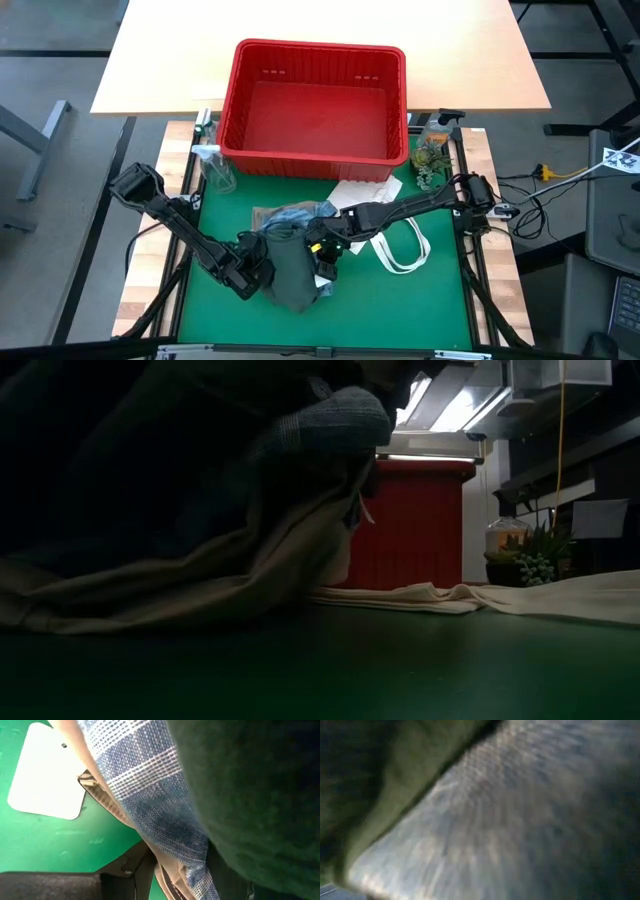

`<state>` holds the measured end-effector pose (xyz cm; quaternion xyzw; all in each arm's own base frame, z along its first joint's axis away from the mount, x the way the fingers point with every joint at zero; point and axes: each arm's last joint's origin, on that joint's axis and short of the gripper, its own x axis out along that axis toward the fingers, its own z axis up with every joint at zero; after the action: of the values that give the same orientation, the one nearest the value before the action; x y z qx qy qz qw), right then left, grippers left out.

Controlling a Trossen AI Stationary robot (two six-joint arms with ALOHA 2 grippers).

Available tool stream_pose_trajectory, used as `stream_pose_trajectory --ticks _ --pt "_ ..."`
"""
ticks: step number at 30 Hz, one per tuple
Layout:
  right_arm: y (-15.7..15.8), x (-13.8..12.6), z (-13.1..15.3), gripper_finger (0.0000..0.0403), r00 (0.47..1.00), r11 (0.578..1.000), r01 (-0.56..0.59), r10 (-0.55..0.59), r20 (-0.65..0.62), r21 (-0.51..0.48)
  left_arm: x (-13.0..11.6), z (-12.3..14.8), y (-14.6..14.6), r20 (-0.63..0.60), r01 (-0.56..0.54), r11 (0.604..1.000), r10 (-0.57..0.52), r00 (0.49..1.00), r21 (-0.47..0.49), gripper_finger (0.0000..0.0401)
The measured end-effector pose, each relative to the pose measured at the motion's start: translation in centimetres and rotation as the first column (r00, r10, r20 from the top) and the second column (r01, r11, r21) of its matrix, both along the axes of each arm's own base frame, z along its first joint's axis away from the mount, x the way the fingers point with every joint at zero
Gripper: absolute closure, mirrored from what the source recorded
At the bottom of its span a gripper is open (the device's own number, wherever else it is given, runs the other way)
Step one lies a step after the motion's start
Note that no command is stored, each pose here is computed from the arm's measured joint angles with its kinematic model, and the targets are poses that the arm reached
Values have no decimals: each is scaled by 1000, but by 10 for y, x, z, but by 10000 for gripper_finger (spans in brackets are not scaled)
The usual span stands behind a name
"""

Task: Fold Laundry from Bin
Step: Put all the stacked clothes into the red bin

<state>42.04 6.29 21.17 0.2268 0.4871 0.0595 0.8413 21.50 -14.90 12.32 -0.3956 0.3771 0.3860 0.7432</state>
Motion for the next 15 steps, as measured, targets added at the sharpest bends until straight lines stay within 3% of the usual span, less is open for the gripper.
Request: stream_pose_trajectory --ticks 9,15 --pt "0 1 -22 398 996 1000 1 -2 -89 -15 6 -7 3 3 2 1000 -2 1000 30 249" --pt "1 4 -37 398 992 1000 0 -3 -125 -20 8 -3 -1 51 19 999 -21 998 47 339"
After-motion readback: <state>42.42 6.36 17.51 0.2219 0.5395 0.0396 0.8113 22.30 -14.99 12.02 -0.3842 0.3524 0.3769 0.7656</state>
